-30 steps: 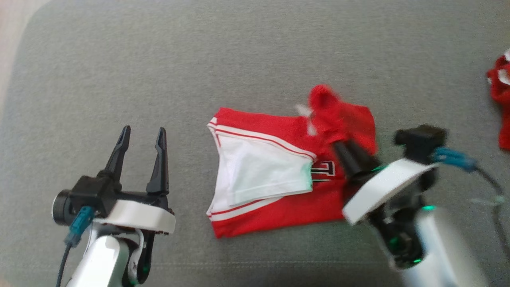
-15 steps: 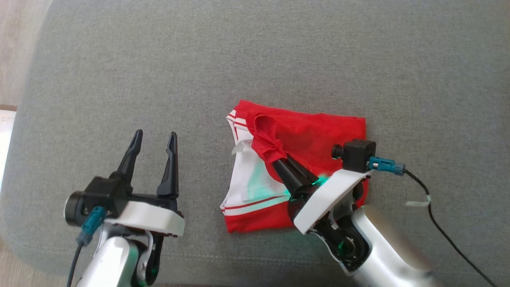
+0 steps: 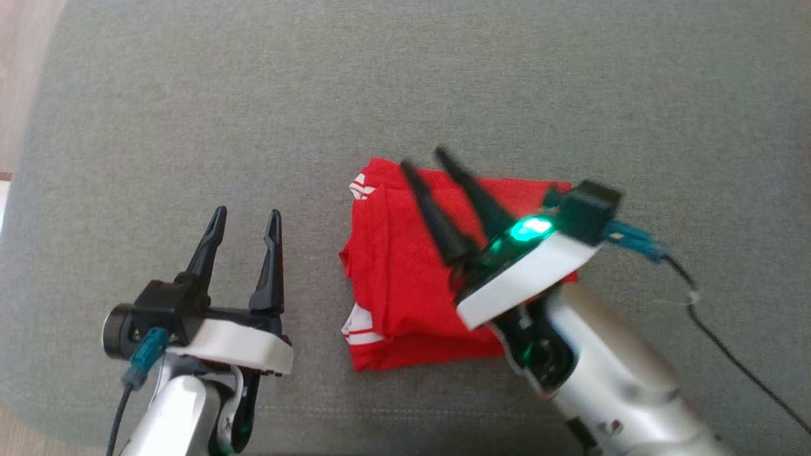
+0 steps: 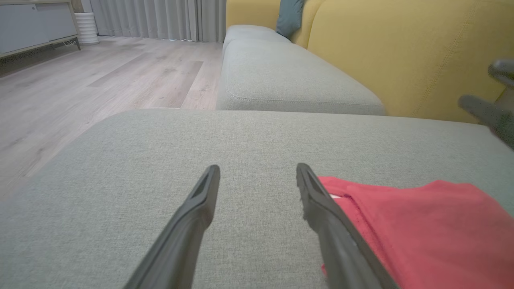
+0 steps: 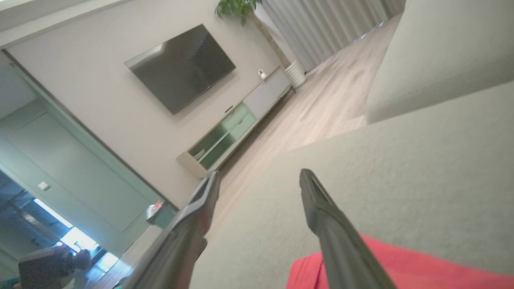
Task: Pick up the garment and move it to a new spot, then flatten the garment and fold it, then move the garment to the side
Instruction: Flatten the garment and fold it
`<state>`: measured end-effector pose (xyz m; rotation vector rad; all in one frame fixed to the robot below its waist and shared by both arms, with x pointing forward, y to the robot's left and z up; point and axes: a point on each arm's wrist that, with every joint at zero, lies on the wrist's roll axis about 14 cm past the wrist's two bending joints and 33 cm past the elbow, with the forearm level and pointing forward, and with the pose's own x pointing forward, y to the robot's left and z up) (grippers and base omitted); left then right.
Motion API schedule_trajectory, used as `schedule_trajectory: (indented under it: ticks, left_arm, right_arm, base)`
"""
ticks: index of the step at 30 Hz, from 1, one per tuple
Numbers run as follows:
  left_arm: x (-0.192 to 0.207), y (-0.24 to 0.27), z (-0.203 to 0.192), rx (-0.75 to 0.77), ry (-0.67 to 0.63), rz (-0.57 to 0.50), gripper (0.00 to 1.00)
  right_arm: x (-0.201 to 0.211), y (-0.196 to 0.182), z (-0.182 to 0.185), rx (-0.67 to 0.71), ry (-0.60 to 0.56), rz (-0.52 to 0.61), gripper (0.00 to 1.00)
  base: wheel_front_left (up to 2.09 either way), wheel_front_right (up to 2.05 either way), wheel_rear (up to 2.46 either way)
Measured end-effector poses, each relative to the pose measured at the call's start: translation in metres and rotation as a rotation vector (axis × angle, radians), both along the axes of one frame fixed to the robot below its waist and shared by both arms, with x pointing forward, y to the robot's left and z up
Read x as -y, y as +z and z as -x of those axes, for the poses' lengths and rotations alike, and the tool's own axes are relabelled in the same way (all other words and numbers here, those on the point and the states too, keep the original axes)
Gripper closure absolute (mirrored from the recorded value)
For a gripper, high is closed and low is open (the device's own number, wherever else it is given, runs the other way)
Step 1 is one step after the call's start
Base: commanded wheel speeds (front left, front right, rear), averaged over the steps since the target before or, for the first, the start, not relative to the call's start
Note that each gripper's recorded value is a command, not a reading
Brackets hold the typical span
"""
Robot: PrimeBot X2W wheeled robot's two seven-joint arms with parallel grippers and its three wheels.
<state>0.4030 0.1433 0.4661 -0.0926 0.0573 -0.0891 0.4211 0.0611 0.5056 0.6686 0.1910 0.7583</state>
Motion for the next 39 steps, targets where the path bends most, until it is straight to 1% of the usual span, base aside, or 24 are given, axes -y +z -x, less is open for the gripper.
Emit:
schedule_trajectory:
  ticks: [3, 6, 7, 10, 12, 15, 20, 25, 30, 39]
  left_arm:
    - [0.002, 0.000, -0.001, 0.002, -0.007, 0.001, 0.00]
    - [0.004, 0.001, -0.003, 0.006, -0.011, 0.003, 0.00]
    - [0.004, 0.001, -0.003, 0.006, -0.011, 0.003, 0.00]
    - [0.003, 0.005, -0.006, 0.019, -0.003, 0.002, 0.00]
    - [0.002, 0.008, -0.008, 0.027, 0.003, 0.001, 0.00]
    - [0.005, 0.012, -0.009, 0.042, -0.003, 0.001, 0.00]
    - [0.004, 0.020, -0.007, 0.063, 0.002, -0.001, 0.00]
    - [0.006, 0.020, 0.003, 0.057, -0.010, -0.009, 0.00]
    - [0.005, 0.023, 0.014, 0.063, -0.011, -0.021, 0.00]
    - [0.003, 0.024, 0.045, 0.054, -0.003, -0.032, 0.00]
  right_arm:
    - [0.027, 0.014, -0.020, 0.095, -0.104, 0.024, 0.00]
    - [0.070, 0.020, -0.041, 0.190, -0.216, 0.125, 0.00]
    - [0.070, 0.020, -0.041, 0.190, -0.216, 0.125, 0.00]
    - [0.120, 0.016, -0.051, 0.247, -0.318, 0.284, 0.00]
    - [0.150, 0.008, -0.049, 0.232, -0.380, 0.360, 0.00]
    - [0.185, -0.009, -0.032, 0.176, -0.449, 0.450, 0.00]
    - [0.228, -0.015, 0.000, 0.114, -0.542, 0.538, 0.00]
    - [0.242, -0.012, 0.025, 0.081, -0.583, 0.560, 0.00]
    - [0.244, -0.011, 0.045, 0.056, -0.597, 0.554, 0.00]
    - [0.245, -0.002, 0.072, 0.058, -0.616, 0.537, 0.00]
  base:
    - [0.00, 0.00, 0.00]
    - [0.00, 0.00, 0.00]
    - [0.00, 0.00, 0.00]
    - [0.00, 0.00, 0.00]
    - [0.00, 0.00, 0.00]
    - [0.00, 0.00, 0.00]
    - [0.00, 0.00, 0.00]
    - [0.00, 0.00, 0.00]
    - [0.00, 0.00, 0.00]
    - [0.00, 0.00, 0.00]
